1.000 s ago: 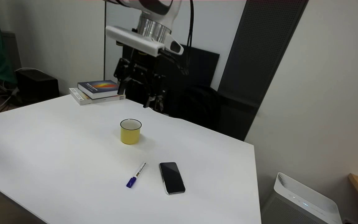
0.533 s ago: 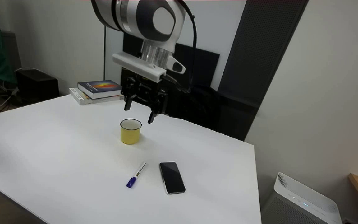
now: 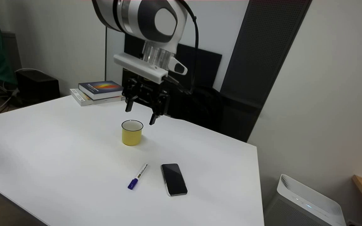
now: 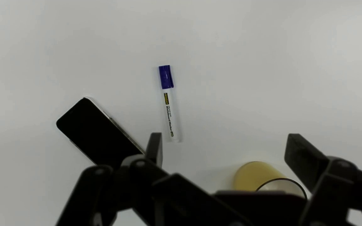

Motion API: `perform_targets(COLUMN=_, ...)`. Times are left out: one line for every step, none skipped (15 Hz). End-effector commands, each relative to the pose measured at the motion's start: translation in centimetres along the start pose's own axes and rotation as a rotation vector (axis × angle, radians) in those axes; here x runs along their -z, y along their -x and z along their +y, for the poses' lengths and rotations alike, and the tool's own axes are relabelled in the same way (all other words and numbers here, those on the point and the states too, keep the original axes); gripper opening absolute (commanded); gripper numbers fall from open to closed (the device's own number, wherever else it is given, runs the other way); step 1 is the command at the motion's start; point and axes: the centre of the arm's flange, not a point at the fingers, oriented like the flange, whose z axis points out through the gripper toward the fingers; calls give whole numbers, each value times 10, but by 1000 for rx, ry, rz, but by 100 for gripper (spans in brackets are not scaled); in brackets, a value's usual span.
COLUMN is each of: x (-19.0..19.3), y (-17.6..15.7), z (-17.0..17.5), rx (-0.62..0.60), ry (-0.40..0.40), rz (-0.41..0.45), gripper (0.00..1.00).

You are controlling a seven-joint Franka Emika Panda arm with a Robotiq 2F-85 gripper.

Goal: Put the marker in the cup

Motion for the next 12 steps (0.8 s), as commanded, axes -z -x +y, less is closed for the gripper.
perform_targets(x=0, y=0, z=0, rx=0, ry=0, rz=0, gripper=100)
perform_targets(x=-6, y=-2, z=1, rx=-5, ry=12, rz=-9, gripper=100)
perform_targets(x=-15, y=-5, z=4, rx=-8, ry=25, rz=-10, gripper=100)
perform_targets(x=-22, y=-7, z=6, rx=-9, ry=28, rz=-18, gripper=100)
perform_targets(x=-31, y=-9, z=9, rx=-10, ry=31, rz=-18, gripper=100)
perform_targets(x=-39, y=-11, z=11, rx=-11, ry=31, rz=-21, gripper=100)
perform_targets(x=-48, y=-12, z=13, rx=-9, ry=27, rz=-17, gripper=100)
perform_targets(x=-56, y=-13, z=16, rx=-11, ry=31, rz=-10, gripper=100)
perform_targets(x=-64, y=-15, z=19, rx=-8, ry=26, rz=-7, gripper=100)
perform_targets(x=-72, y=-16, z=21, rx=-3, ry=25, rz=-1, gripper=100)
perform_targets(x=-81, y=-18, z=24, rx=2, ry=33, rz=4, gripper=100)
perform_targets(x=-90, y=-19, z=26, rx=13, ry=33, rz=8, gripper=100)
